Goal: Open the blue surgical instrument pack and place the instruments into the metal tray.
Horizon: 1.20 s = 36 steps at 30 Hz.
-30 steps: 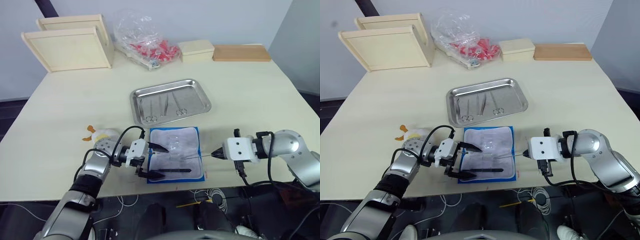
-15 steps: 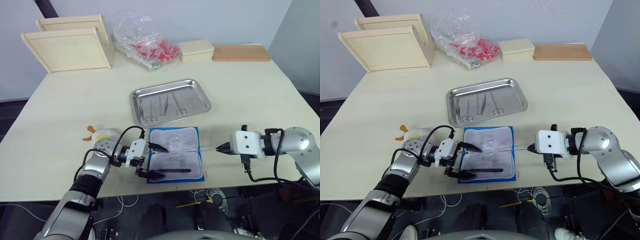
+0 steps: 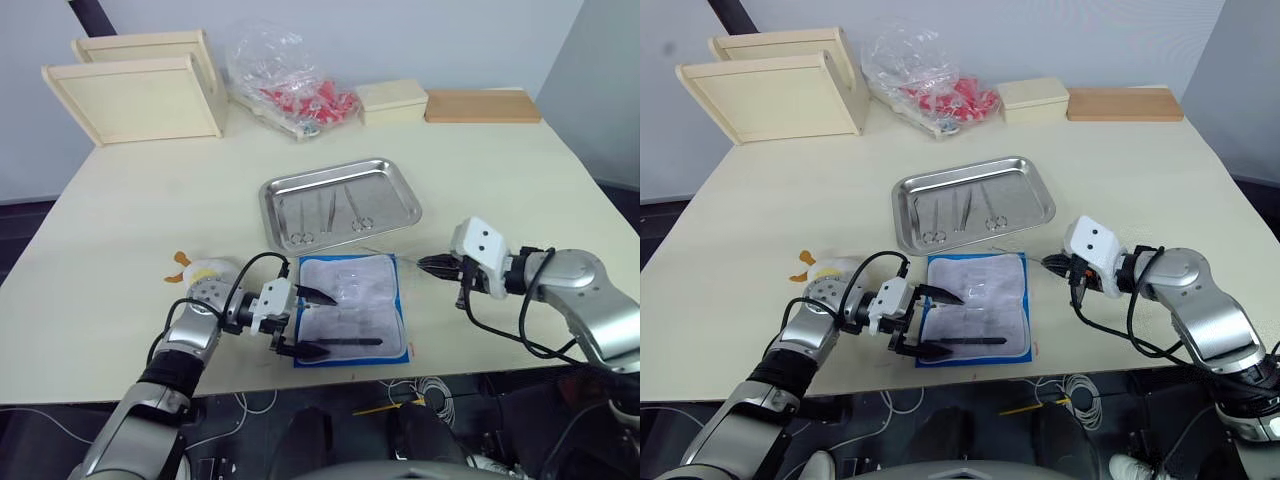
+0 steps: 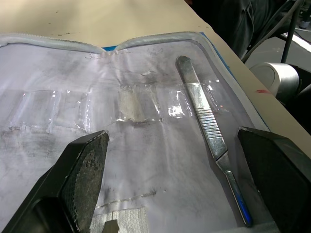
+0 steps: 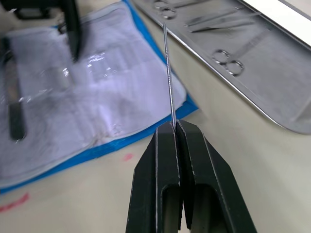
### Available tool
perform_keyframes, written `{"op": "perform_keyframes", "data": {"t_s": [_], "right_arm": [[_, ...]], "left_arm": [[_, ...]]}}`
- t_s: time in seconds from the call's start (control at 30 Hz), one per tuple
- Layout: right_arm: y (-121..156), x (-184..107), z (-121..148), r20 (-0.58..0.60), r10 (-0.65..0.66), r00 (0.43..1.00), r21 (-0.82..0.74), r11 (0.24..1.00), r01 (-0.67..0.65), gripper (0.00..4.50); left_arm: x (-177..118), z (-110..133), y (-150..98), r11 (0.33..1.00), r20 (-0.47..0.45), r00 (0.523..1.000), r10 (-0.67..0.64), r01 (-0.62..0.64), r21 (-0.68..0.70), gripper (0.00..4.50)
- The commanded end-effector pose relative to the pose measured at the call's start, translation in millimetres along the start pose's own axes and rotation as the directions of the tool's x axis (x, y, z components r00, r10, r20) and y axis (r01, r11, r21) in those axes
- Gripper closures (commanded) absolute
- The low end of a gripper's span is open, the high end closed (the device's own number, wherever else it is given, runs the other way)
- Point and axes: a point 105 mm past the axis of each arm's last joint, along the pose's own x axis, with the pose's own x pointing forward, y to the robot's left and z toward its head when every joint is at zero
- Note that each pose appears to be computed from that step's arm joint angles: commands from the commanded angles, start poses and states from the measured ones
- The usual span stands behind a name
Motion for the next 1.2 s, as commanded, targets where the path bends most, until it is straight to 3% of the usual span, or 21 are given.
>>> {"op": "perform_keyframes", "data": {"t_s": [0.03,0.3,0.73,1.2], "right_arm": [[-23,2,6,0.014,-0.128,0.992,0.045,0.991,0.128,4.46],[-44,26,13,0.030,-0.250,0.968,0.171,0.955,0.242,4.46],[-64,77,26,-0.007,-0.363,0.932,0.252,0.901,0.353,4.46],[-71,123,34,-0.096,-0.390,0.916,0.326,0.857,0.399,4.46]], "left_arm": [[6,-34,-28,0.987,-0.096,0.991,-0.089,0.075,-0.139,0.00],[7,-33,-28,0.988,-0.095,0.992,-0.085,0.071,-0.137,0.00],[7,-32,-27,0.989,-0.094,0.993,-0.074,0.061,-0.134,0.00],[7,-34,-27,0.989,-0.096,0.993,-0.072,0.059,-0.134,0.00]]}}
